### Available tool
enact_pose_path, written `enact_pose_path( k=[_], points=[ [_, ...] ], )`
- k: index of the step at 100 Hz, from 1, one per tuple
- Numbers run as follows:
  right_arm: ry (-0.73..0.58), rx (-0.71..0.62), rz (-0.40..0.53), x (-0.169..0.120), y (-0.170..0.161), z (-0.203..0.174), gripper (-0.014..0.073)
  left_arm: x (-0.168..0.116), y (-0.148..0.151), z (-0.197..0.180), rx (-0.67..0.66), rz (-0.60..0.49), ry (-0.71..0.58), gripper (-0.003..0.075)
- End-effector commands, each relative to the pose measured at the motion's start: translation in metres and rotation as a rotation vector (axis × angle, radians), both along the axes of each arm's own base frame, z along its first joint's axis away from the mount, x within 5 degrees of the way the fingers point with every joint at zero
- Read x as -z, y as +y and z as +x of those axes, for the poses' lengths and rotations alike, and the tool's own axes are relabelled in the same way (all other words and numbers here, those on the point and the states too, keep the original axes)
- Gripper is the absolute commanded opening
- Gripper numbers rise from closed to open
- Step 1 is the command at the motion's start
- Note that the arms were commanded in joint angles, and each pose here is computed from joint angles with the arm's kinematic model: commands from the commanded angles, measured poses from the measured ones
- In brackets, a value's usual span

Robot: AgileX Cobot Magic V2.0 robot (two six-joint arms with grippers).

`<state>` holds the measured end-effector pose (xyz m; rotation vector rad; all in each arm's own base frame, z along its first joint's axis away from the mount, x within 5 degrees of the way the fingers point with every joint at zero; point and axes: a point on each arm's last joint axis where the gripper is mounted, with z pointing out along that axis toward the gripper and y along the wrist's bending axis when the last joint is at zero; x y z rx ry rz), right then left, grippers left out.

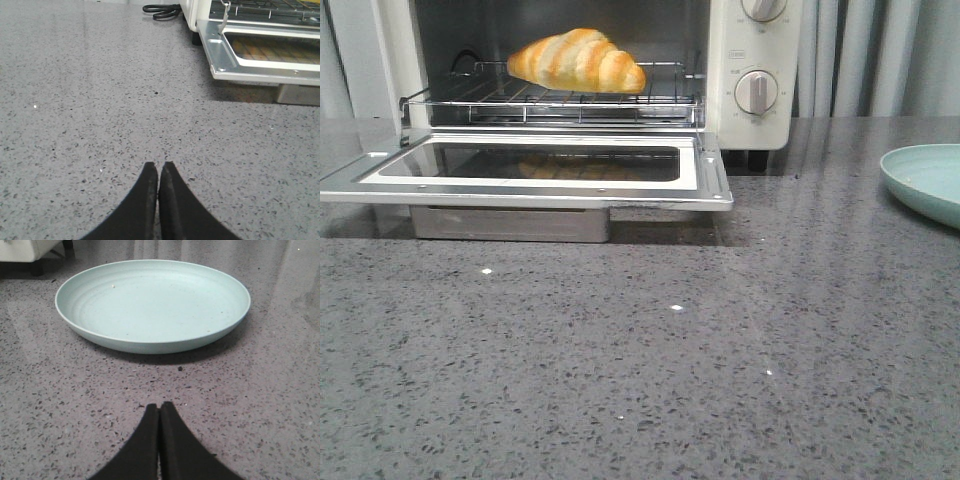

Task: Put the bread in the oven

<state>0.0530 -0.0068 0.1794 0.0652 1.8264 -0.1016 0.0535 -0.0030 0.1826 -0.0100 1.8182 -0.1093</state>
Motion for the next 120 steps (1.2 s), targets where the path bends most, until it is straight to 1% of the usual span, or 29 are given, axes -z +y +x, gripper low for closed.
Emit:
enact_pose_path(
  k=[1,41,120],
  points=[
    [-0.011,0.003,-0.013,0.006,-0.0003,-0.0003,-0.0067,-0.0007,0.0004,0.0002,-0.004,0.02,-0.077,-0.0021],
    [-0.011,0.003,-0.013,0.006,-0.0003,-0.0003,-0.0067,-0.001,0.003,0.0003,-0.057,0.036,-0.08,-0.0021],
    [-0.011,0.003,-0.013,0.006,-0.0003,-0.0003,-0.0067,-0.0012,0.003,0.0003,-0.057,0.034,-0.082,-0.0021]
  ],
)
